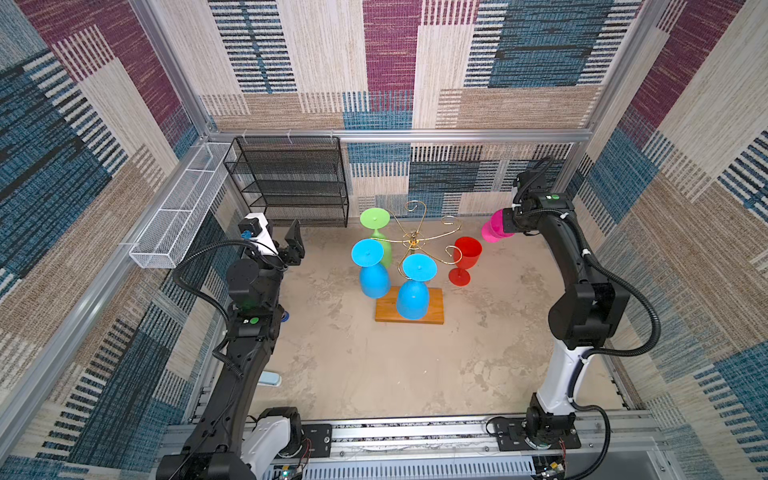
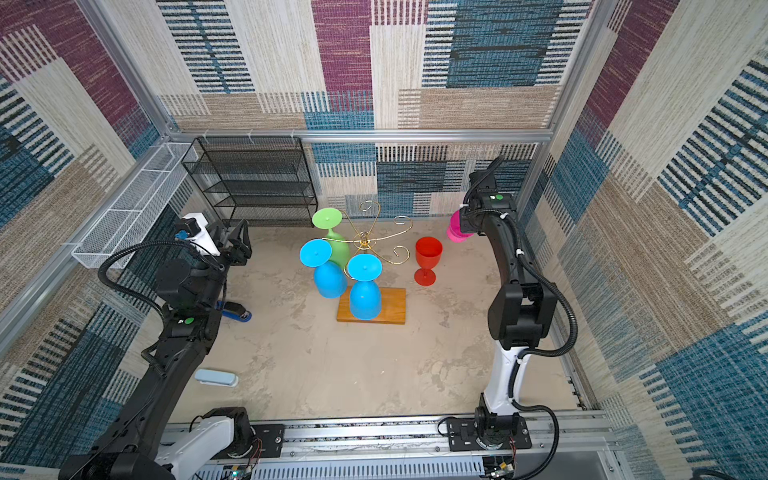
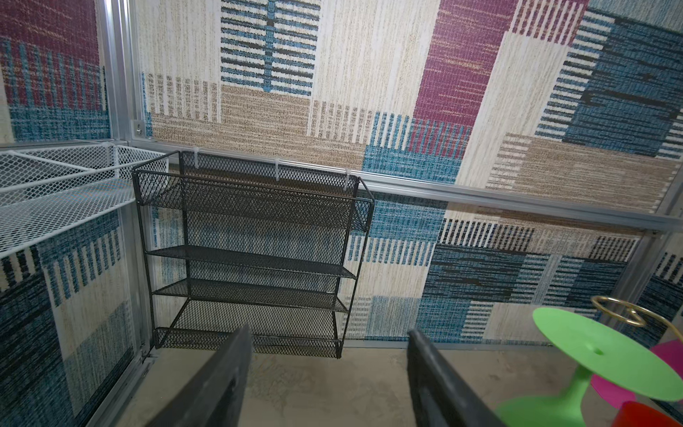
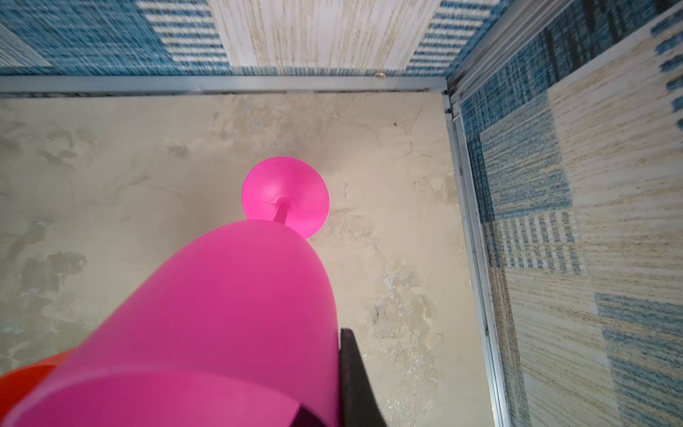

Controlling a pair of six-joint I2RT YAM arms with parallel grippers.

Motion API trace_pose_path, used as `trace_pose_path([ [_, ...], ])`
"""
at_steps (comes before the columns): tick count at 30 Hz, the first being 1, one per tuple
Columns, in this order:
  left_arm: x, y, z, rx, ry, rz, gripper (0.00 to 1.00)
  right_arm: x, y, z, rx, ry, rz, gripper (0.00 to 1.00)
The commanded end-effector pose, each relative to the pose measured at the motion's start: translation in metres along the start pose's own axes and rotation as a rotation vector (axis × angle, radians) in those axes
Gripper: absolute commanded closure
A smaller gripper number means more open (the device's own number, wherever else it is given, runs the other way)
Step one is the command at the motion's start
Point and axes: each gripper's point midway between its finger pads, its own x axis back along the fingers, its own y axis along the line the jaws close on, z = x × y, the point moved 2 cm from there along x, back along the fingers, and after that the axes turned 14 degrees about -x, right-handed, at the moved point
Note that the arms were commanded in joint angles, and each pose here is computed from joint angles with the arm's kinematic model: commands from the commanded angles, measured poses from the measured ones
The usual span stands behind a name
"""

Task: Take the wine glass off the wine glass rack
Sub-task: Place the wine glass at the top-right of the table.

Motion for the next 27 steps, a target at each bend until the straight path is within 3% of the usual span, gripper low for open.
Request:
trace_pose_path([
  [1,0.000,0.004,-0.006,0.009,-0.026,-0.019,0.31,-0.008,-0.001,0.010,0.026,0.053,0.004,1.00],
  [13,-0.003,0.007,0.003,0.033,-0.010,-0.017,0.31,-0.021,-0.004,0.048,0.064,0.177,0.002,1.00],
  [27,-0.002,0.013,0.006,0.040,-0.007,-0.035,0.31,-0.029,0.000,0.066,0.080,0.230,-0.020,0.99],
])
